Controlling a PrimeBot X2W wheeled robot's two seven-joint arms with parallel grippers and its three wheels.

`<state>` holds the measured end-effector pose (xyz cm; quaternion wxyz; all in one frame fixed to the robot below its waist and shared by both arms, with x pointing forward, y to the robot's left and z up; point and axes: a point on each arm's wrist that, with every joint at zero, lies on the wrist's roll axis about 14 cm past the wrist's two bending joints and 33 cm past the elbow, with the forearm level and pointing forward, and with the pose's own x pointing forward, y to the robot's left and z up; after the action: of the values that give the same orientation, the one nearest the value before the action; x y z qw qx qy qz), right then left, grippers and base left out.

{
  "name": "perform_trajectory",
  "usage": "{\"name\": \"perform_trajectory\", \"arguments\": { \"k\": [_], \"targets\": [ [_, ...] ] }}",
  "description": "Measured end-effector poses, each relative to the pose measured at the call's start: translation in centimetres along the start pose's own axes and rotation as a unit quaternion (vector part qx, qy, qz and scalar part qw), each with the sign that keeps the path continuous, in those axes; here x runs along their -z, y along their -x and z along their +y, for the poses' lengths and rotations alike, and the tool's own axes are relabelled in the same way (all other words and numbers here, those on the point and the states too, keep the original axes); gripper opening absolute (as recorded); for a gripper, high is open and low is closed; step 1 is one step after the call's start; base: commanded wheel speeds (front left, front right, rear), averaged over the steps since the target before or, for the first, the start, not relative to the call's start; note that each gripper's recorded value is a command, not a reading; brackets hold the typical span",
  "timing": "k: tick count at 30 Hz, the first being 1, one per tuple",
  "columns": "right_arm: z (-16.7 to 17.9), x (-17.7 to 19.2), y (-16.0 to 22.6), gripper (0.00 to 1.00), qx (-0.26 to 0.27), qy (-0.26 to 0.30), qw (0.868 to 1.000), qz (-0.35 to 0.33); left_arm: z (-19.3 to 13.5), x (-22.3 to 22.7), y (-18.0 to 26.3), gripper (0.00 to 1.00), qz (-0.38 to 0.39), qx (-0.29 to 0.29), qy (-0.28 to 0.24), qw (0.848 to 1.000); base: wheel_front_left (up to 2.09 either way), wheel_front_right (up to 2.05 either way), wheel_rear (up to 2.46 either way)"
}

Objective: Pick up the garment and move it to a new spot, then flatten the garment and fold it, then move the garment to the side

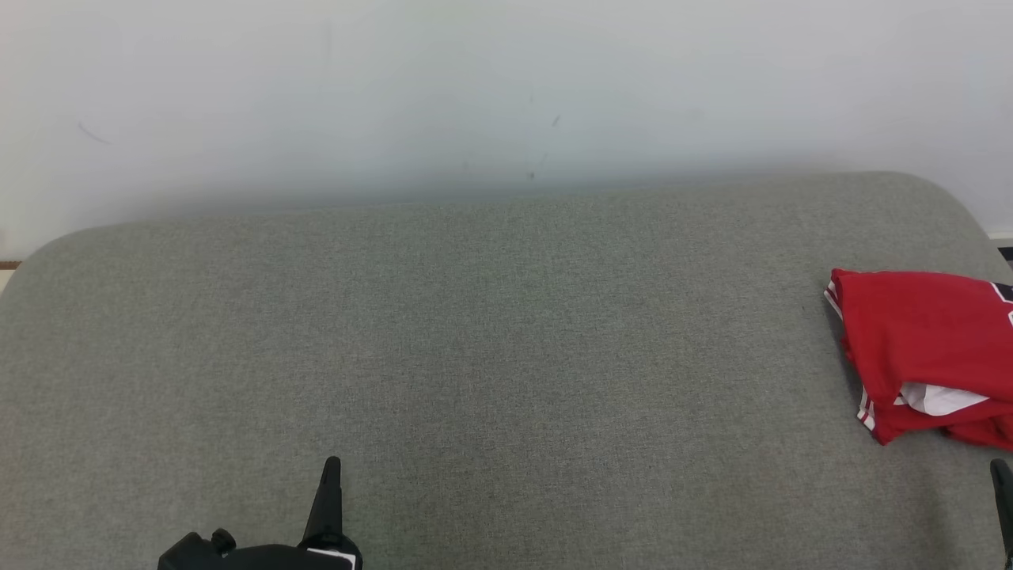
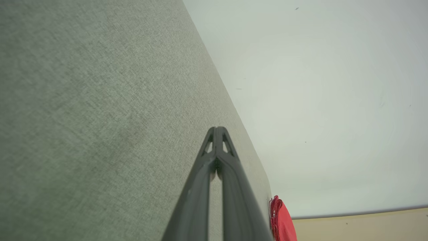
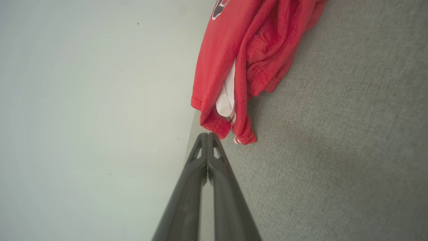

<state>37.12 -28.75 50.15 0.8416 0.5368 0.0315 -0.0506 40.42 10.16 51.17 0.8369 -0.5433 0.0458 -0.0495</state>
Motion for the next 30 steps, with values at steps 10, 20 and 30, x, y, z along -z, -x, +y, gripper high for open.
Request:
{"name": "perform_trajectory", "arguments": {
  "k": [10,20,30],
  "targets": [
    [-0.4,-1.1,0.0,0.0,-0.002,-0.052,0.999,-0.011,-0.3,0.5,-0.3,0.0,0.003,0.003,0.049,0.999,0.0,0.0,0.0],
    [-0.8,-2.2,0.1,0.0,-0.008,-0.104,0.994,-0.022,-0.5,1.0,-0.6,0.0,0.006,0.004,0.097,0.995,0.0,0.0,0.0],
    [-1.0,-3.0,0.2,0.0,-0.016,-0.147,0.988,-0.032,-0.8,1.4,-0.8,0.0,0.007,0.005,0.14,0.99,0.0,0.0,0.0]
  ]
}}
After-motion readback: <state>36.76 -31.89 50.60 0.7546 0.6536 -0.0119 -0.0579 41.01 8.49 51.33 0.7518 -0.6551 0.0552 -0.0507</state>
